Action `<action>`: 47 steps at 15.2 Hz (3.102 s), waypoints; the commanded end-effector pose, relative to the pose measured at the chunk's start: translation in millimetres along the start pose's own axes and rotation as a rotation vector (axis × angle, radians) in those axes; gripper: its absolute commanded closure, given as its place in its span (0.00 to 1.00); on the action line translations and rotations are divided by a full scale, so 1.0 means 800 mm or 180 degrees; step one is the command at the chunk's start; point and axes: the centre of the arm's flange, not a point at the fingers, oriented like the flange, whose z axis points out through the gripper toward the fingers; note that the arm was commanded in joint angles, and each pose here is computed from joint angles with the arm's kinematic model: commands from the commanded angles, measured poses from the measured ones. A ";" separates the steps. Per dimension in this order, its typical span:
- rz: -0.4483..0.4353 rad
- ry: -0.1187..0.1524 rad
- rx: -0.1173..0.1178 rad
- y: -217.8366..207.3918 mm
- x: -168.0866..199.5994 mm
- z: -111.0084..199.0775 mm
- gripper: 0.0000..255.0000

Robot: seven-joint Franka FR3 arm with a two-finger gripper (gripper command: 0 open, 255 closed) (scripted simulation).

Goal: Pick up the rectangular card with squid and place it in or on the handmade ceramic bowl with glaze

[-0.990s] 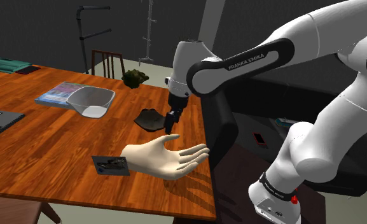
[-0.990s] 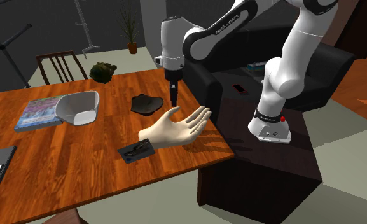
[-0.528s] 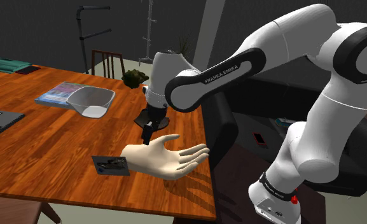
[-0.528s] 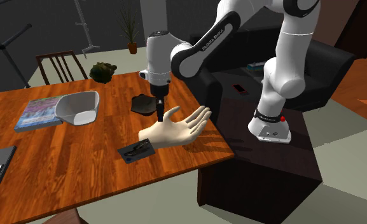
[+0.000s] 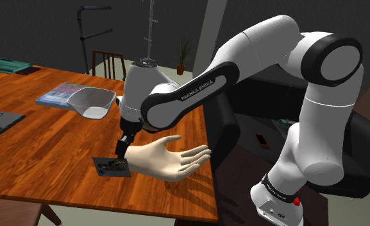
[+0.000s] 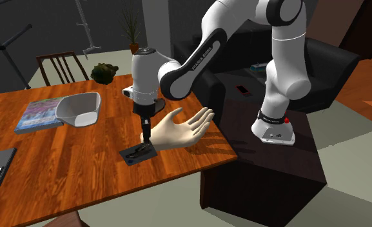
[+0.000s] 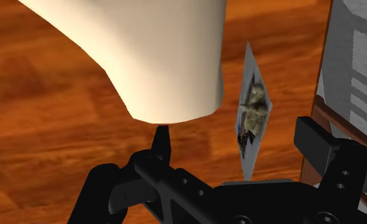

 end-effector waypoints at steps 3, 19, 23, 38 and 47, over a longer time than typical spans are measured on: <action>-0.0191 0.0099 0.0030 -0.032 0.041 0.028 0.00; -0.0191 0.0098 0.0030 -0.033 0.042 0.078 0.00; -0.0191 0.0098 0.0030 -0.033 0.042 0.078 1.00; -0.0191 0.0099 0.0030 -0.037 0.051 0.019 1.00; -0.0191 0.0099 0.0030 -0.042 0.060 -0.039 1.00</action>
